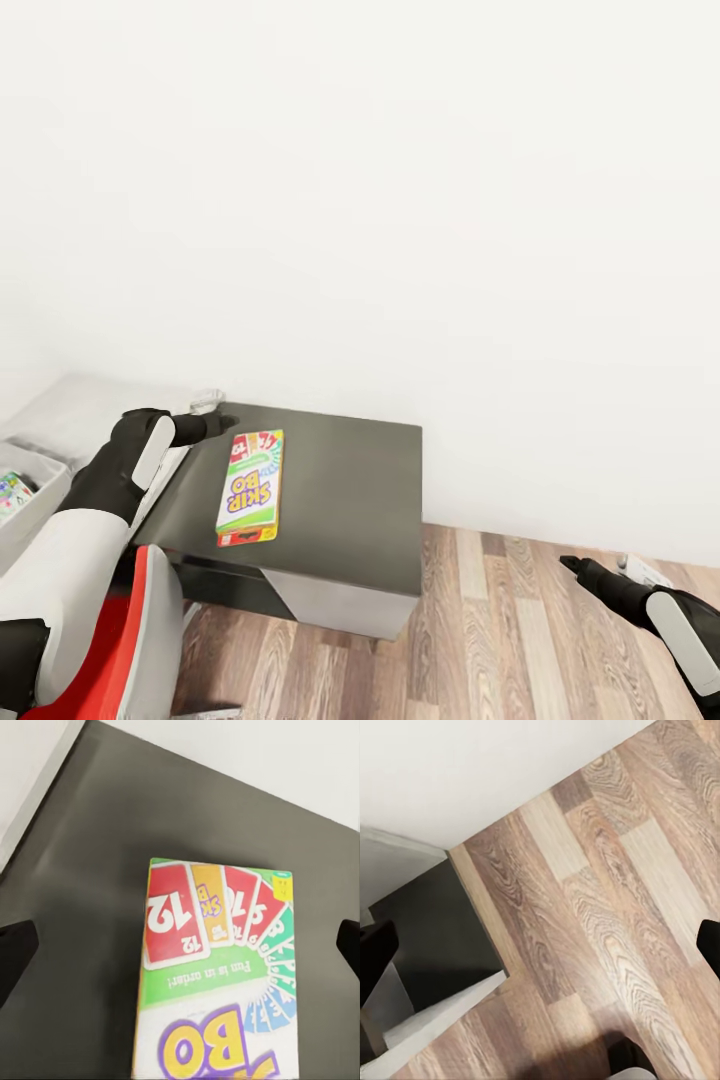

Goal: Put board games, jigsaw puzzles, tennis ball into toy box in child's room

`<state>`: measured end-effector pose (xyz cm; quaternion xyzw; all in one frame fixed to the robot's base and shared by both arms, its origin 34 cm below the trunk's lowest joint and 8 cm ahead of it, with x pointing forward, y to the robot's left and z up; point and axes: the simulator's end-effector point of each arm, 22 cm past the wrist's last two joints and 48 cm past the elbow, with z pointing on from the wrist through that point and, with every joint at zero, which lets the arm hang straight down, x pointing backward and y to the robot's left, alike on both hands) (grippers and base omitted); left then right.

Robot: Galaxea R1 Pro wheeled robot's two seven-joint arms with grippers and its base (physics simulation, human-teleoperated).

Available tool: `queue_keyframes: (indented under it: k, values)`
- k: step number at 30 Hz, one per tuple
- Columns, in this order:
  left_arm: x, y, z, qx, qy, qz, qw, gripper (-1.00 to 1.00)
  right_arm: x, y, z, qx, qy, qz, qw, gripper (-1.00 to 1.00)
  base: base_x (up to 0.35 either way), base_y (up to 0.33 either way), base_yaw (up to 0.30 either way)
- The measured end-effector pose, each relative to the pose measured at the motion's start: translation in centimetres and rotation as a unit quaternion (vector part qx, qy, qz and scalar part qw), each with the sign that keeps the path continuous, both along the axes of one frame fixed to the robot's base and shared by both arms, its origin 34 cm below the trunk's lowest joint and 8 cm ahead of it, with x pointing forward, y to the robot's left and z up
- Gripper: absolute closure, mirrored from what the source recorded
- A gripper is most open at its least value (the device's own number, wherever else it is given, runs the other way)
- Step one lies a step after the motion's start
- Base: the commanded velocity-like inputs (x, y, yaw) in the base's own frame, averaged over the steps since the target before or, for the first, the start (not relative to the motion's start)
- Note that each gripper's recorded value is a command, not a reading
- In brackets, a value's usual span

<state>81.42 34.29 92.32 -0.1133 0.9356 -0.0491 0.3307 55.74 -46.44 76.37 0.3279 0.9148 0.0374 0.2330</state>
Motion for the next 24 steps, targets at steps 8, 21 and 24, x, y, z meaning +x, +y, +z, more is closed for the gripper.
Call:
queue_keyframes:
  k: [8,21,24]
  values:
    - [0.0,-0.2,0.0,0.000,0.000,-0.002,1.0000,-1.00,-0.1,0.0,-0.1,0.000,0.002,-0.001,1.0000,-1.00,0.000,0.000,0.138]
    - [-0.2,-0.4,-1.3,0.000,0.010,-0.004,0.9999,-1.00,-0.5,0.0,-0.8,0.000,0.010,-0.001,1.0000,-1.00,0.000,0.000,0.001]
    - [-0.2,-0.5,-1.6,0.000,0.012,-0.004,0.9999,-1.00,-0.6,0.0,-1.0,0.000,0.012,-0.001,0.9999,-1.00,0.000,0.000,-0.044]
